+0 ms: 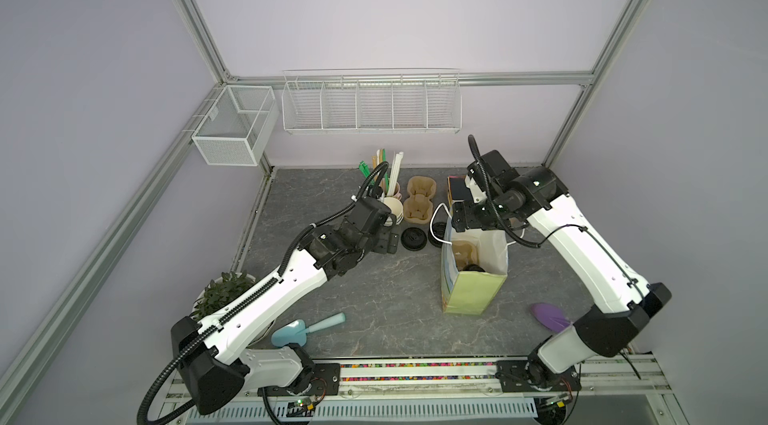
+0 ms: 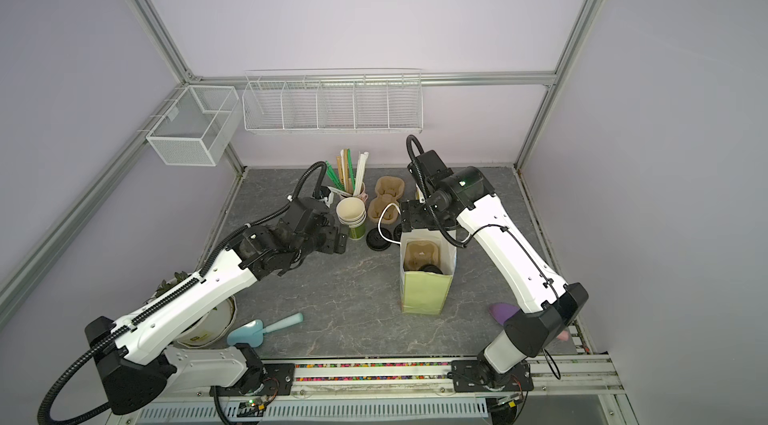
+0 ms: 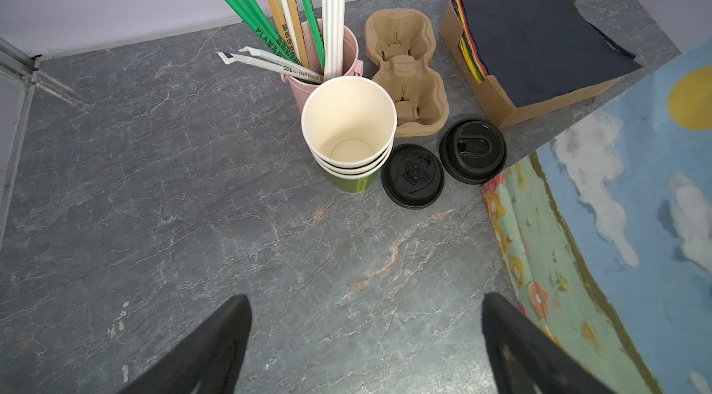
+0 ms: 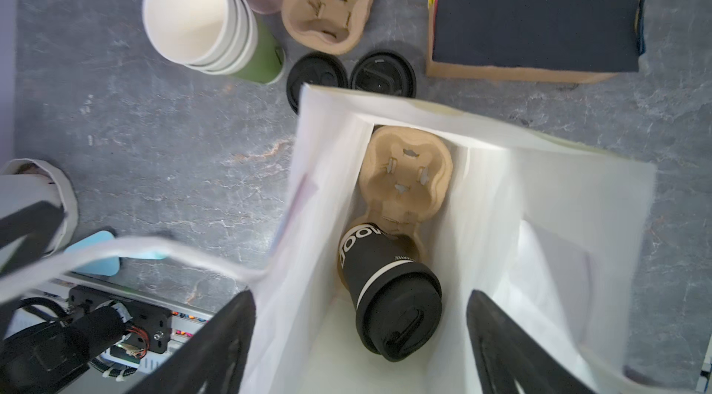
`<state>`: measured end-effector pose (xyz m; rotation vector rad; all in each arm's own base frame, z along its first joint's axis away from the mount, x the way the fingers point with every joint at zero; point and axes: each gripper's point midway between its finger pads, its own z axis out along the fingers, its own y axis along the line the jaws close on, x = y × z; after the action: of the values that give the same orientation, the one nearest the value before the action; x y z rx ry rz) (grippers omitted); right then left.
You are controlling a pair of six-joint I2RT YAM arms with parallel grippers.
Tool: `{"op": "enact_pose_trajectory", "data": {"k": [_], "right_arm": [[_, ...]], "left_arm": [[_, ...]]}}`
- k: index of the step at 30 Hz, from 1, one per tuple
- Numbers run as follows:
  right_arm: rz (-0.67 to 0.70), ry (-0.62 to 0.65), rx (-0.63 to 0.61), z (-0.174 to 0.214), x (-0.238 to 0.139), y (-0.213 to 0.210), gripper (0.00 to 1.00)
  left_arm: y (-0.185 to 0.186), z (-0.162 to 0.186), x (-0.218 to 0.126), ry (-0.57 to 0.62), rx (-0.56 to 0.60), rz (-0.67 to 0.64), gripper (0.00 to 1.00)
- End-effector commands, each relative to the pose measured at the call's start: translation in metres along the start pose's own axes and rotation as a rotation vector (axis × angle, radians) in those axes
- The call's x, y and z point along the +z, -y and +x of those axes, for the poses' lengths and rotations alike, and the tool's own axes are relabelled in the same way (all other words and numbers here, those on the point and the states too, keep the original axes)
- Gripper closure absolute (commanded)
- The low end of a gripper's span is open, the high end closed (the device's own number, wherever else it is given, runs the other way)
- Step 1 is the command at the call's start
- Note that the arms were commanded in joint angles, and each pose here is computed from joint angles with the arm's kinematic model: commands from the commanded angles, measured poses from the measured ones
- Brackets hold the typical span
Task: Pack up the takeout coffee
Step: 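Raise the right gripper out of the bag while the left arm lifts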
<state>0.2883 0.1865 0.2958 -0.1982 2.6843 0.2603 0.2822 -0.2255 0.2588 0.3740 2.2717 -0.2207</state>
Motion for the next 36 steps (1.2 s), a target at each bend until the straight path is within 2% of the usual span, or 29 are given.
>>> {"op": "enact_pose_trajectory", "data": {"k": [1,4,9,15,20,23,26,36], "right_arm": [[-0.025,0.116,-0.041,-0.01,-0.044,0.004,0.12],[-0.051,0.234,-0.067,-0.021,-0.075,0.005,0.12],[-0.026,0.411,-0.063,-0.03,-0.111,0.021,0.12],[-0.024,0.462,-0.036,-0.029,-0.117,0.033,0.12],[-0.032,0.462,-0.042,-0.025,-0.116,0.035,0.12],[-0.046,0.47,-0.049,-0.022,-0.117,0.035,0.12],[-0.06,0.473,-0.062,-0.018,-0.118,0.034,0.12],[-0.085,0.475,-0.079,-0.008,-0.115,0.033,0.12]], "left_arm": [[0.004,-0.012,-0.009,0.018,-0.024,0.023,0.07],[-0.002,-0.023,-0.011,0.008,-0.095,0.013,0.08],[-0.022,-0.041,-0.004,-0.007,-0.285,0.04,0.12],[-0.057,-0.072,0.018,0.022,-0.396,-0.032,0.19],[-0.082,-0.08,0.057,-0.028,-0.43,-0.112,0.29],[-0.086,-0.079,0.079,-0.055,-0.43,-0.136,0.33],[-0.089,-0.076,0.1,-0.088,-0.421,-0.166,0.41],[-0.084,-0.083,0.14,-0.13,-0.431,-0.169,0.58]]}}
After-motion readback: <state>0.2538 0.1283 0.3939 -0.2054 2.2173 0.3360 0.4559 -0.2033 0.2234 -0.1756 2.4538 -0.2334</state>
